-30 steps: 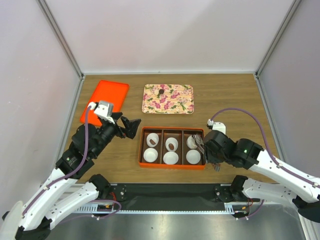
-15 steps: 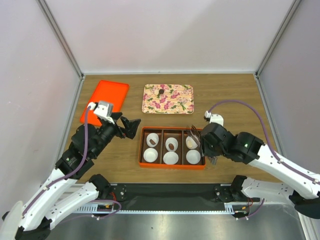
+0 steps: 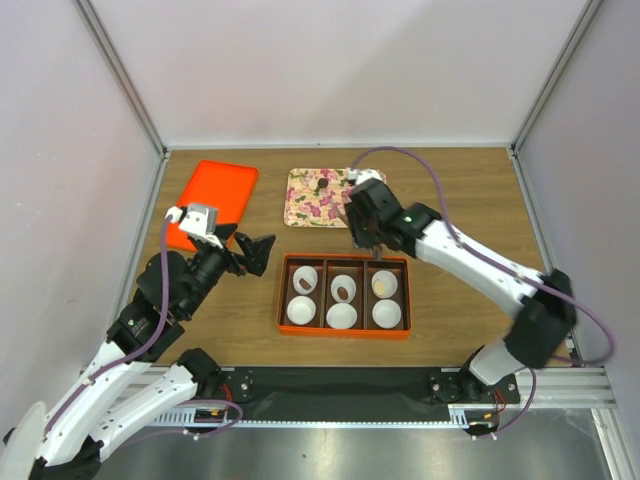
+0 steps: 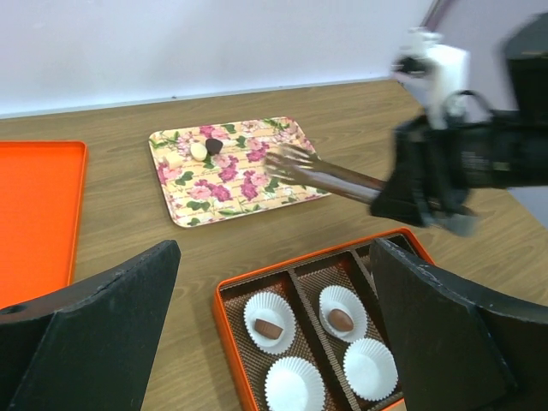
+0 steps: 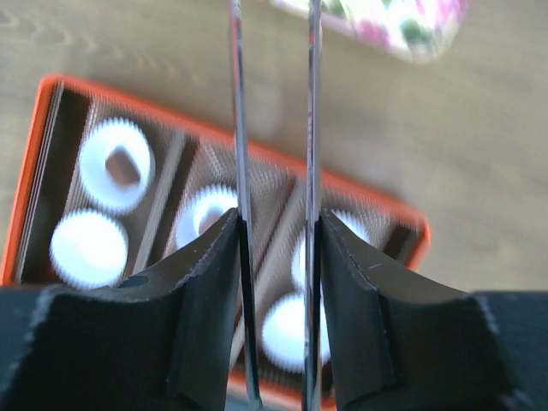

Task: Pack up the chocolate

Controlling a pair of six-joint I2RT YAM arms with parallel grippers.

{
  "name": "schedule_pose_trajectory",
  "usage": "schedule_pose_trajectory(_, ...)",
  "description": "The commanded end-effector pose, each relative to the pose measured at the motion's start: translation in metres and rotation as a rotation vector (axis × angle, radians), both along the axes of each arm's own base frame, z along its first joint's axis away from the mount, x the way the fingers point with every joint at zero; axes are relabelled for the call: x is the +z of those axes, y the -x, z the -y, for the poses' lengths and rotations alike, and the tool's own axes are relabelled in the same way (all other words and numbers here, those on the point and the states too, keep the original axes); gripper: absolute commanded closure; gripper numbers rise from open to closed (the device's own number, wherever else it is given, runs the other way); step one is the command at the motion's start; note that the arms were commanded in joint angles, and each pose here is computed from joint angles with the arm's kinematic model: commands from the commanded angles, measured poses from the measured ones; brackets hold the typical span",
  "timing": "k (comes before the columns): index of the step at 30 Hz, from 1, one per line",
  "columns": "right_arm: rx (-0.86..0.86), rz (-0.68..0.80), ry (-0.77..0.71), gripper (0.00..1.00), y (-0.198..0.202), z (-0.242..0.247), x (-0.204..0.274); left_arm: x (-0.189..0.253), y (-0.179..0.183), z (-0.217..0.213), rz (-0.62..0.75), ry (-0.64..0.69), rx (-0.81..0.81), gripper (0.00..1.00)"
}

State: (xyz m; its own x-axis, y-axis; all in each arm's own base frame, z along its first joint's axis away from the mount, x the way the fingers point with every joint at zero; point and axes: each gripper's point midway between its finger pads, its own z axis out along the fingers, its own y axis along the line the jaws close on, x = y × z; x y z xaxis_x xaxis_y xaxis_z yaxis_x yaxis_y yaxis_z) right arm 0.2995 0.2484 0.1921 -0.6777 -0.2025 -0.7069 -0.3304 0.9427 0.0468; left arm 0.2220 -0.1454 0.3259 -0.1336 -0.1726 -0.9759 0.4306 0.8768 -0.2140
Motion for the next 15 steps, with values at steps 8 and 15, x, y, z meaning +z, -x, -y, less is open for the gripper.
schedule_pose_trajectory(8, 0.111, 0.165, 0.107, 0.53, -0.123, -0.045, -0.017, 0.005, -0.008, -0.012, 0.03, -0.009, 0.076, 0.0)
schedule_pose_trajectory(15, 0.107, 0.12, 0.099, 0.51, -0.149, -0.034, -0.047, 0.005, -0.01, -0.014, 0.03, -0.015, 0.091, 0.0)
